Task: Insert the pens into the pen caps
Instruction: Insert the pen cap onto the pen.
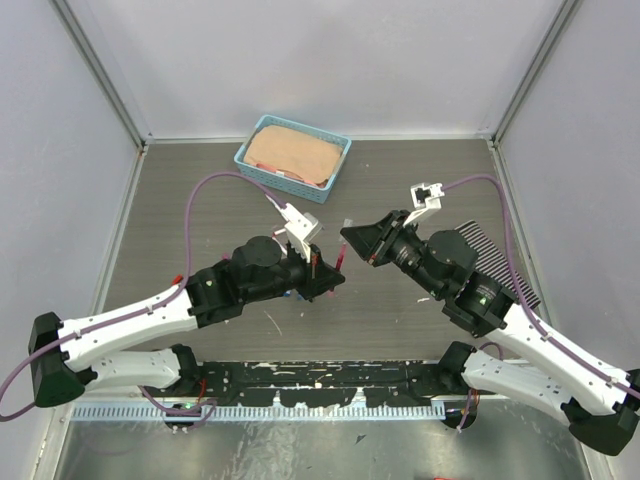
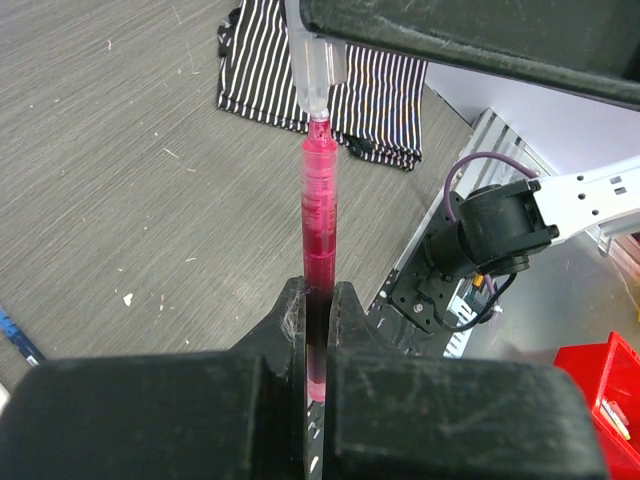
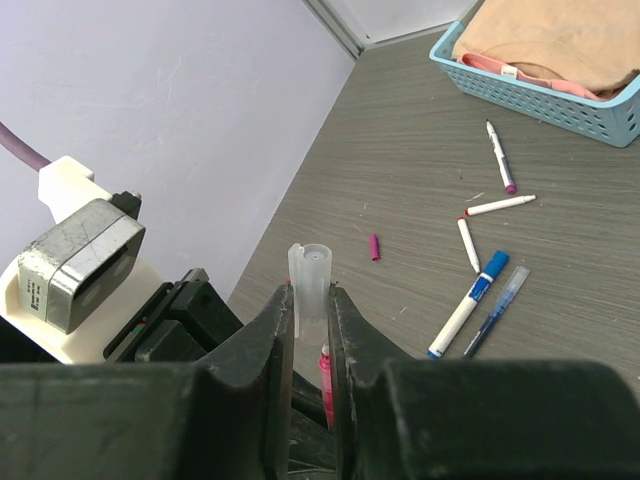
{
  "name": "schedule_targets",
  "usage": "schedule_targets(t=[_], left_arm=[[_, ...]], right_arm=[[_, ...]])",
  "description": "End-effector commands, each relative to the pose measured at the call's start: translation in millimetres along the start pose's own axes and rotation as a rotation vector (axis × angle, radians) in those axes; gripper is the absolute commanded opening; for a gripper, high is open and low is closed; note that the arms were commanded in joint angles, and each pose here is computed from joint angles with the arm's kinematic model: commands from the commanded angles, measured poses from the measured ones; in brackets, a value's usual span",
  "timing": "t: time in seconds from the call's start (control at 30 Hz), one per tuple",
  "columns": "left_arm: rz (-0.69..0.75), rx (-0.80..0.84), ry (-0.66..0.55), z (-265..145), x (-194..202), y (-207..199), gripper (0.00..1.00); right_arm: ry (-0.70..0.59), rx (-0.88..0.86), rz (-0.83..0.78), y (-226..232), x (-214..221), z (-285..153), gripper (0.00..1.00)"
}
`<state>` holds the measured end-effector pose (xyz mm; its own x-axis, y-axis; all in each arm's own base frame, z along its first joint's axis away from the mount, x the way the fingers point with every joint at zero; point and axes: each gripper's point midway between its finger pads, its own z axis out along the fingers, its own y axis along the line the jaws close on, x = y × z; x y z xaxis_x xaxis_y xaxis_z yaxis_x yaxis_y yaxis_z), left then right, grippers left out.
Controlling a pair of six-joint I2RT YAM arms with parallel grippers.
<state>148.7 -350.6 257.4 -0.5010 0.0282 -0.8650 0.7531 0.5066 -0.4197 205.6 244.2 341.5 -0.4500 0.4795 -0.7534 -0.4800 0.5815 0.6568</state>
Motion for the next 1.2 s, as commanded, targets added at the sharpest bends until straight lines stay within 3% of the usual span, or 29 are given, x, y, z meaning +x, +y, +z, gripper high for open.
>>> schedule_targets(t=[0.0,1.17], left_arm=[[0.006,0.021,-0.075,-5.6,-22.0,-8.6,0.00],[-0.012,-0.007,-0.100,-7.4,-31.8,-6.9,0.00]], right_arm=[[-0.026,-0.036,0.011,9.7,-8.7,-1.1,0.01],[0.063,-0.045,-0.037,2.0,16.6,2.1,0.01]])
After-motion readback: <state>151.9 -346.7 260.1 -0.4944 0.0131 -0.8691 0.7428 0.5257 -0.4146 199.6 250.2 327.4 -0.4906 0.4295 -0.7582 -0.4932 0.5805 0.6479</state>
